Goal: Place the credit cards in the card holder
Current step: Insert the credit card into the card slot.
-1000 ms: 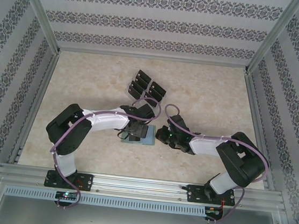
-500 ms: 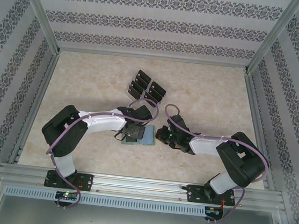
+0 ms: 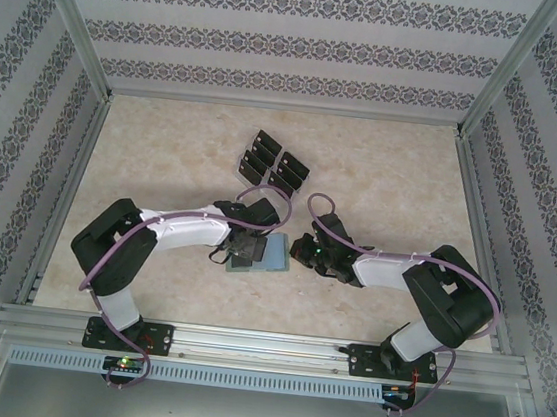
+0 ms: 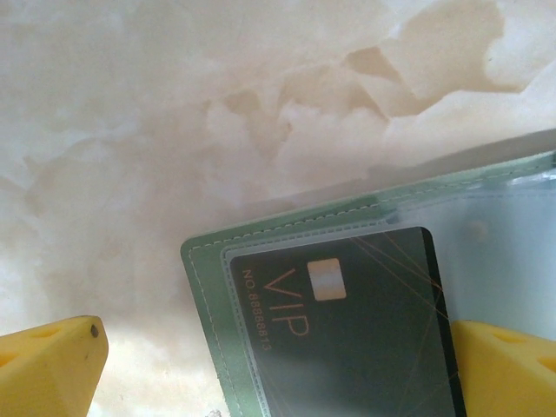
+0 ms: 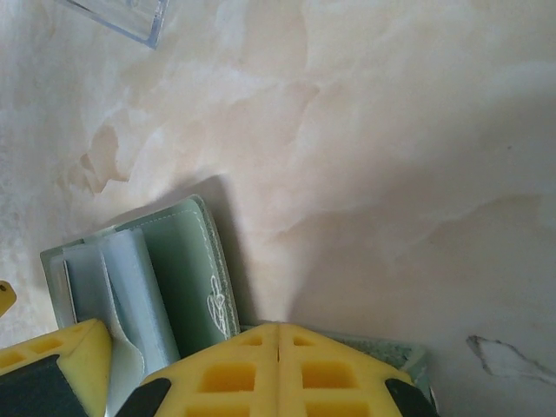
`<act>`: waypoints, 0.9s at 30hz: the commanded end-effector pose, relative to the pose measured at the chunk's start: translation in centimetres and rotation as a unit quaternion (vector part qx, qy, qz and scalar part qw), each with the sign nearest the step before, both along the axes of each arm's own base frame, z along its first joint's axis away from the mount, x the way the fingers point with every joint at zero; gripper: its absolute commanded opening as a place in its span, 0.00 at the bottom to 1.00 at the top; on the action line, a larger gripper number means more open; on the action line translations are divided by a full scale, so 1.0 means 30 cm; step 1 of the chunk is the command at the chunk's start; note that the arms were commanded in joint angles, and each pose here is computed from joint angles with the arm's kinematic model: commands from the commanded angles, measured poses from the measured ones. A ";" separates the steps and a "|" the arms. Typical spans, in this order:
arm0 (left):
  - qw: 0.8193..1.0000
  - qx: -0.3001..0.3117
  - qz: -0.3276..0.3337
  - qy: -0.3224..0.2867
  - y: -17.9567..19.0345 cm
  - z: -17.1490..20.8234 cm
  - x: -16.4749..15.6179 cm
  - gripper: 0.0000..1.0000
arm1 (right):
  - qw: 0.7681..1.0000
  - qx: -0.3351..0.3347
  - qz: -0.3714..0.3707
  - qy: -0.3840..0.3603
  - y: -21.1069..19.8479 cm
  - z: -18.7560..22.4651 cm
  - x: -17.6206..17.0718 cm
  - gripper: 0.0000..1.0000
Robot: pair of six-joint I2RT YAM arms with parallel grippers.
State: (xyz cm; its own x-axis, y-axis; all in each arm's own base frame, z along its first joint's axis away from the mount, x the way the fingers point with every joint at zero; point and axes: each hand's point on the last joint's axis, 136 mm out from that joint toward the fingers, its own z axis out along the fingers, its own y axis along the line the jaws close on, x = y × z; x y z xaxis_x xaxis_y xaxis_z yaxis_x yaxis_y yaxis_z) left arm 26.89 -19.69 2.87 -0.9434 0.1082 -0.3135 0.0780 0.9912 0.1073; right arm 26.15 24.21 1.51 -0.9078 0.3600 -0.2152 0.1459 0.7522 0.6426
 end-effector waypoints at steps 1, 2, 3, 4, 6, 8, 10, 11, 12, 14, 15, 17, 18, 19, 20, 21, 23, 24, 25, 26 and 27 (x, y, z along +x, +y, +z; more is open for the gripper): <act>0.999 0.049 -0.002 0.018 0.093 0.006 -0.047 1.00 | 0.997 -0.058 -0.029 0.046 -0.093 -0.095 -0.033 0.00; 0.999 0.047 -0.003 0.018 0.092 0.009 -0.047 1.00 | 0.997 -0.058 -0.028 0.046 -0.092 -0.095 -0.033 0.00; 0.999 0.045 -0.003 0.018 0.092 0.011 -0.048 1.00 | 0.997 -0.058 -0.028 0.046 -0.092 -0.095 -0.033 0.00; 0.999 0.038 -0.005 0.014 0.083 0.019 -0.043 1.00 | 0.997 -0.055 -0.026 0.045 -0.088 -0.092 -0.032 0.00; 1.000 0.022 -0.008 0.007 0.064 0.036 -0.034 1.00 | 0.998 -0.049 -0.021 0.042 -0.078 -0.082 -0.029 0.00; 1.000 -0.003 -0.007 -0.005 0.034 0.069 -0.018 1.00 | 0.999 -0.031 -0.005 0.029 -0.049 -0.055 -0.018 0.00; 0.999 -0.026 -0.004 -0.018 0.009 0.105 -0.001 1.00 | 1.000 -0.012 0.010 0.017 -0.020 -0.018 -0.008 0.03; 0.999 -0.036 -0.002 -0.022 0.001 0.121 0.007 1.00 | 1.000 -0.007 0.014 0.011 -0.012 -0.003 -0.004 0.06; 0.999 -0.044 0.002 -0.027 -0.004 0.136 0.016 1.00 | 1.000 0.000 0.020 0.004 0.000 0.025 0.001 0.14; 0.998 -0.053 0.008 -0.032 -0.003 0.156 0.029 1.00 | 1.000 0.003 0.030 -0.007 0.012 0.067 0.004 0.22; 0.998 -0.053 0.011 -0.033 0.003 0.160 0.033 1.00 | 0.999 0.002 0.033 -0.013 0.015 0.092 0.005 0.27; 0.998 -0.051 0.015 -0.034 0.019 0.165 0.037 1.00 | 0.999 0.003 0.045 -0.025 0.030 0.138 0.006 0.34; 0.998 -0.048 0.017 -0.033 0.030 0.160 0.036 1.00 | 0.998 0.000 0.050 -0.029 0.035 0.156 0.005 0.37; 0.998 -0.045 0.020 -0.031 0.044 0.155 0.035 1.00 | 0.998 0.001 0.057 -0.037 0.045 0.178 0.005 0.40; 0.998 -0.042 0.023 -0.029 0.059 0.146 0.031 1.00 | 0.997 0.002 0.064 -0.042 0.055 0.197 0.004 0.42; 0.999 -0.040 0.026 -0.026 0.072 0.138 0.027 1.00 | 0.996 0.005 0.071 -0.045 0.068 0.212 0.003 0.43; 0.999 -0.037 0.032 -0.022 0.098 0.123 0.017 1.00 | 0.995 0.012 0.086 -0.049 0.099 0.235 0.001 0.44; 0.999 -0.034 0.034 -0.020 0.113 0.114 0.009 1.00 | 0.994 0.014 0.094 -0.049 0.116 0.242 -0.001 0.44; 0.999 -0.032 0.036 -0.018 0.126 0.106 0.003 1.00 | 0.994 0.014 0.100 -0.049 0.131 0.245 -0.001 0.45; 0.999 -0.030 0.040 -0.016 0.139 0.098 -0.005 1.00 | 0.993 0.014 0.106 -0.048 0.145 0.245 -0.002 0.45; 0.999 -0.029 0.041 -0.014 0.149 0.089 -0.012 1.00 | 0.993 0.014 0.109 -0.045 0.156 0.240 -0.002 0.45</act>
State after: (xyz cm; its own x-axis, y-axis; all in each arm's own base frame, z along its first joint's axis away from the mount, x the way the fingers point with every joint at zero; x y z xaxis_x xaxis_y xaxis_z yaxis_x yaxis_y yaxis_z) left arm 27.54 -16.71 5.97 -0.9306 -0.0017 -0.3660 -0.0118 0.9996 0.0254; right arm 26.63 27.84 8.95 -0.9255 0.2248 -0.3048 -0.0468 0.7307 0.6811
